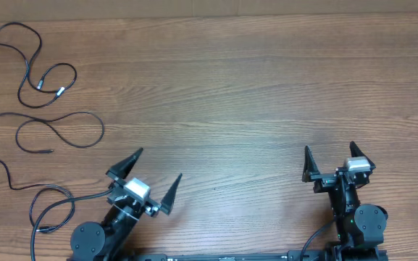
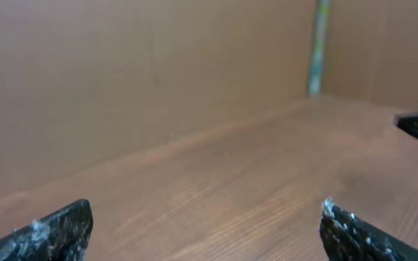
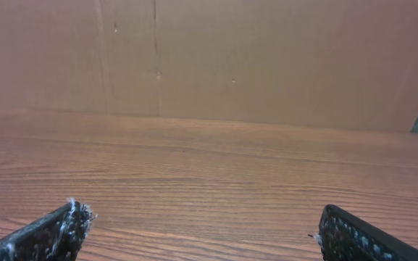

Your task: Untangle cables

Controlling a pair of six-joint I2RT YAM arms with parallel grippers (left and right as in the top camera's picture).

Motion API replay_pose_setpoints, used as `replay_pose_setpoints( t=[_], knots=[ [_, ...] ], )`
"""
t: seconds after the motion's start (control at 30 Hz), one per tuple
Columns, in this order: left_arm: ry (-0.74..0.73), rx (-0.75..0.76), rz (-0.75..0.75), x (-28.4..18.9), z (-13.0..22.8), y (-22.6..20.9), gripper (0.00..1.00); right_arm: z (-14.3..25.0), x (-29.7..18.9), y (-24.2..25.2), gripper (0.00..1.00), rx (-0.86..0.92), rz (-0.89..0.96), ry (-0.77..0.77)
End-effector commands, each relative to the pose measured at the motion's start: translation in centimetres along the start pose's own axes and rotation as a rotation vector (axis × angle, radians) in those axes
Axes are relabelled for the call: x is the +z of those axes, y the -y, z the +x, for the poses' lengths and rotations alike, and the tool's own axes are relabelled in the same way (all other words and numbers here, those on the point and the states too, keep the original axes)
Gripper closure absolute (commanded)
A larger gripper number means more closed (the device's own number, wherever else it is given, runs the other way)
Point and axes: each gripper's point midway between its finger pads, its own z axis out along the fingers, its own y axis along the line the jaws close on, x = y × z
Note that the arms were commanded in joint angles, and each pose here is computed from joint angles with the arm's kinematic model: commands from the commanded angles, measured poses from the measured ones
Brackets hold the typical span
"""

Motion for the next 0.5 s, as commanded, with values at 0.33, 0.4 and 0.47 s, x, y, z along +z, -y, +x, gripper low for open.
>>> replay_pose_setpoints(
  t=[0.33,0.4,0.47],
  knots=[
    [-0.01,-0.18,-0.255,0.4,5.3,-4.8,0.01,0.2,0.0,0.3,0.0,-0.001,0.017,0.003],
    [-0.035,-0.187,-0.279,0.3,6.0,-5.1,0.0,0.2,0.0,0.3,0.0,-0.001,0.017,0.003],
    [-0.053,-0.191,-0.306,0.2,6.5,-5.5,0.01,0.2,0.0,0.3,0.0,-0.001,0.017,0.003]
  ],
)
